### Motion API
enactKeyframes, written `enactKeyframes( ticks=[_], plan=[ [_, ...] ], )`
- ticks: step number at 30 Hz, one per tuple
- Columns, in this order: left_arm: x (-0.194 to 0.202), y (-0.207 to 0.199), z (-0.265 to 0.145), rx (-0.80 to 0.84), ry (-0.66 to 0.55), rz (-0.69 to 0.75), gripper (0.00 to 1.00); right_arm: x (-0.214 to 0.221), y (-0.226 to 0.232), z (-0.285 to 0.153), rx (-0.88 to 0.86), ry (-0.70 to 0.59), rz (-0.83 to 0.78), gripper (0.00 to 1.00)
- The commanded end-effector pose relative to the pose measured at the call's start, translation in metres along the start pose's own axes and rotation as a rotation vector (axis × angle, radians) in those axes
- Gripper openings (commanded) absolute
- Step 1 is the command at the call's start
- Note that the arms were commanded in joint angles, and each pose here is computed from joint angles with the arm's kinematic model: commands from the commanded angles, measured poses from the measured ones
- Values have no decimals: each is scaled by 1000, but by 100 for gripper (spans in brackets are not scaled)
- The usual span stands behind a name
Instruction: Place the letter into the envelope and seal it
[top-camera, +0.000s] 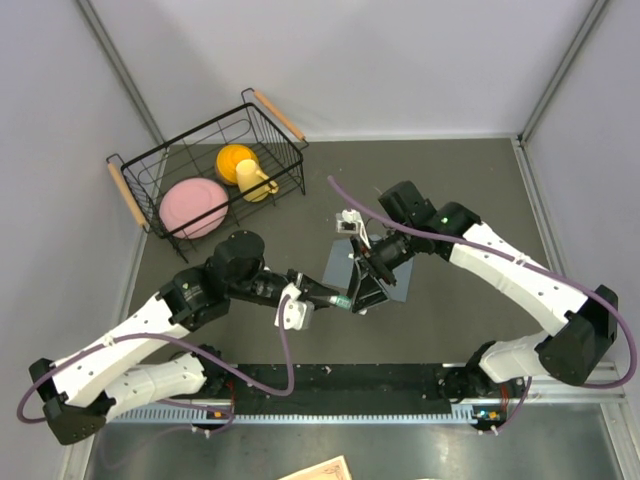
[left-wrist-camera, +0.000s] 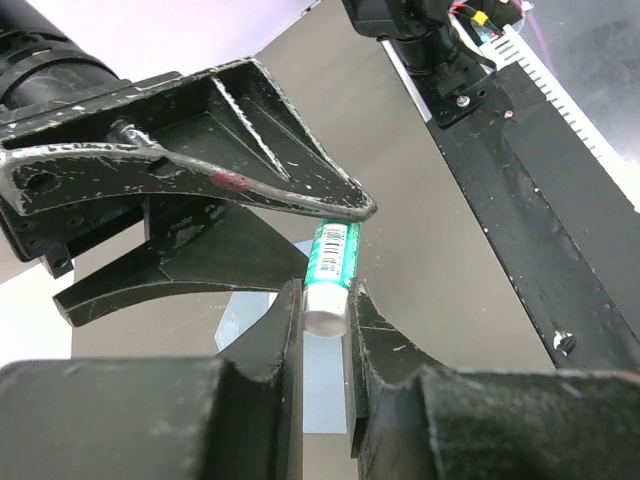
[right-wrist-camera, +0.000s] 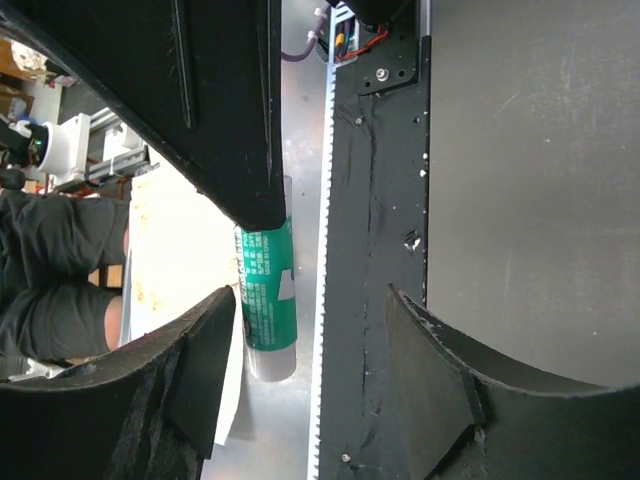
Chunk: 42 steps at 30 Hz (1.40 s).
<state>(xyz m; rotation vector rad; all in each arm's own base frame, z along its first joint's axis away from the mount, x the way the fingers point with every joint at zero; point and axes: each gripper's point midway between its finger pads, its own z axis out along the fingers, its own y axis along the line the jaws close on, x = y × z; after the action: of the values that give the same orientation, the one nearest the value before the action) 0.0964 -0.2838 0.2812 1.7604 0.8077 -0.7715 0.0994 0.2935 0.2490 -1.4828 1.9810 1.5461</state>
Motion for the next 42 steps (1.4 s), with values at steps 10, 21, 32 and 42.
enactKeyframes(
  ticks=[10, 21, 32, 42],
  plan=[
    [-3, 22, 2, -110, -21, -134, 0, -22, 3, -7, 79, -25, -157, 24],
    [-2, 22, 2, -100, -20, -130, 0, -15, 7, -5, 59, -1, -164, 23],
    [10, -1, 0, -25, -34, 350, 0, -18, 33, -1, -102, -22, -120, 0],
    [18, 16, -2, -281, 41, 1249, 1, -18, 56, 4, -318, -20, 39, 0]
  ],
)
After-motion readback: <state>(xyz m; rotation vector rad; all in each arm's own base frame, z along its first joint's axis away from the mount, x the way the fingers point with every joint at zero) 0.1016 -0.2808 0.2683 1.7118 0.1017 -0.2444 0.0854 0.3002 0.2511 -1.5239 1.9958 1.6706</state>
